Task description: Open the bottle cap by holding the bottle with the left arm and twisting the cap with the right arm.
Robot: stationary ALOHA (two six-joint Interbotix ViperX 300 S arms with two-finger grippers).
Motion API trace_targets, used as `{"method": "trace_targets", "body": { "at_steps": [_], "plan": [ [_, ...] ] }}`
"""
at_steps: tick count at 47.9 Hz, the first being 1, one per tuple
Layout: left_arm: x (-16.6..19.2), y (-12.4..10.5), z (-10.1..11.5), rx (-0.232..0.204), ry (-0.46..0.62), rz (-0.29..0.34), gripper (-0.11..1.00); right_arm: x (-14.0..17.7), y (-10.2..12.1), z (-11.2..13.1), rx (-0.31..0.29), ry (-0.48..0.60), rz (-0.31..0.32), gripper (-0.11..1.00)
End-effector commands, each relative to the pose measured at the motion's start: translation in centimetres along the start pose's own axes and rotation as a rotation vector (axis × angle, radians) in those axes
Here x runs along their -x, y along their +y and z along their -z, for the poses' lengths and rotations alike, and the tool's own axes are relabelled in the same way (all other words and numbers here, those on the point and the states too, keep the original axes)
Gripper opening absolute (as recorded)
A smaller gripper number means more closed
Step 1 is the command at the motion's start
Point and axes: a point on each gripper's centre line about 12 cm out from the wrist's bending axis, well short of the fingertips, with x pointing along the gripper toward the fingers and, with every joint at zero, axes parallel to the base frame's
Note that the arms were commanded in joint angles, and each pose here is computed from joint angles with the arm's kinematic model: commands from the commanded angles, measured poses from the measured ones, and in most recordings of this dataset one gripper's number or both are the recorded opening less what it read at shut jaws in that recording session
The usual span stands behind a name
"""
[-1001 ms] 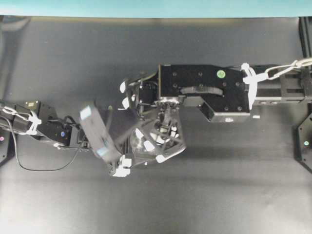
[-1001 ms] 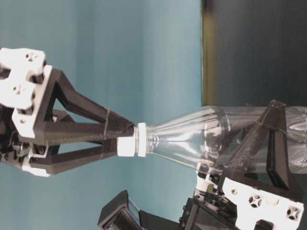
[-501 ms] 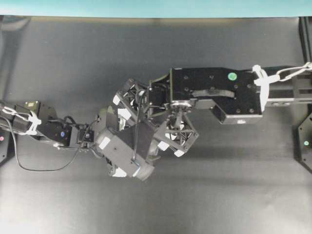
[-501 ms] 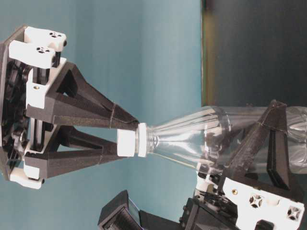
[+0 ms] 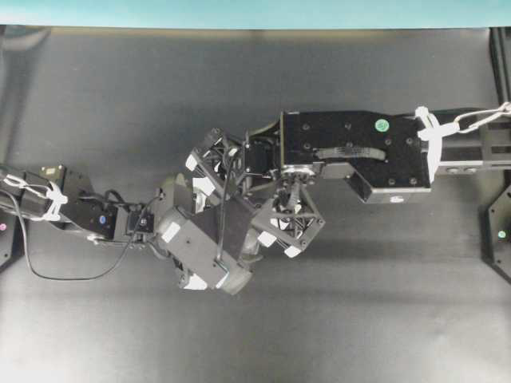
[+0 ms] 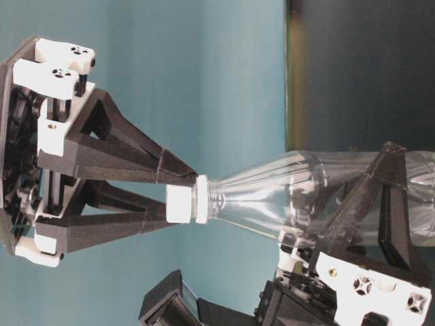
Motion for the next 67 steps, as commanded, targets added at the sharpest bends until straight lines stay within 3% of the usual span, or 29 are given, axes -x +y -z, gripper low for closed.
{"method": "trace_targets", "body": {
  "at_steps": [1, 11, 18, 23, 34, 45, 56, 67],
  "plan": [
    [-0.1, -0.7, 0.1, -0.004, 0.006, 0.019, 0.79, 0.4, -0.4, 0.2, -0.03, -0.006, 0.017, 0.38],
    [-0.1, -0.7, 0.2, -0.002, 0.017, 0.016, 0.79, 0.6, -0.4, 0.1, -0.082, -0.015, 0.026, 0.41],
    [-0.3, -0.7, 0.4, -0.004, 0.055, 0.014, 0.79, 1.0, -0.5, -0.2, -0.113, -0.035, 0.049, 0.69],
    [-0.5, -0.7, 0.3, -0.004, 0.054, 0.014, 0.79, 1.2, -0.6, -0.5, -0.138, -0.045, 0.079, 0.78],
    [-0.5, -0.7, 0.2, -0.005, 0.053, 0.013, 0.79, 3.3, -0.2, -0.8, -0.213, -0.069, 0.116, 0.78],
    [-0.5, -0.7, 0.3, -0.006, 0.057, 0.014, 0.79, 7.2, 1.1, -0.4, -0.352, -0.132, 0.147, 0.78],
    [-0.5, -0.7, 0.3, -0.006, 0.057, 0.014, 0.79, 11.2, 2.4, 0.4, -0.498, -0.263, 0.21, 0.78],
    [-0.5, -0.7, 0.3, -0.006, 0.058, 0.014, 0.79, 12.6, 4.9, 2.2, -0.625, -0.418, 0.259, 0.78]
  ]
}}
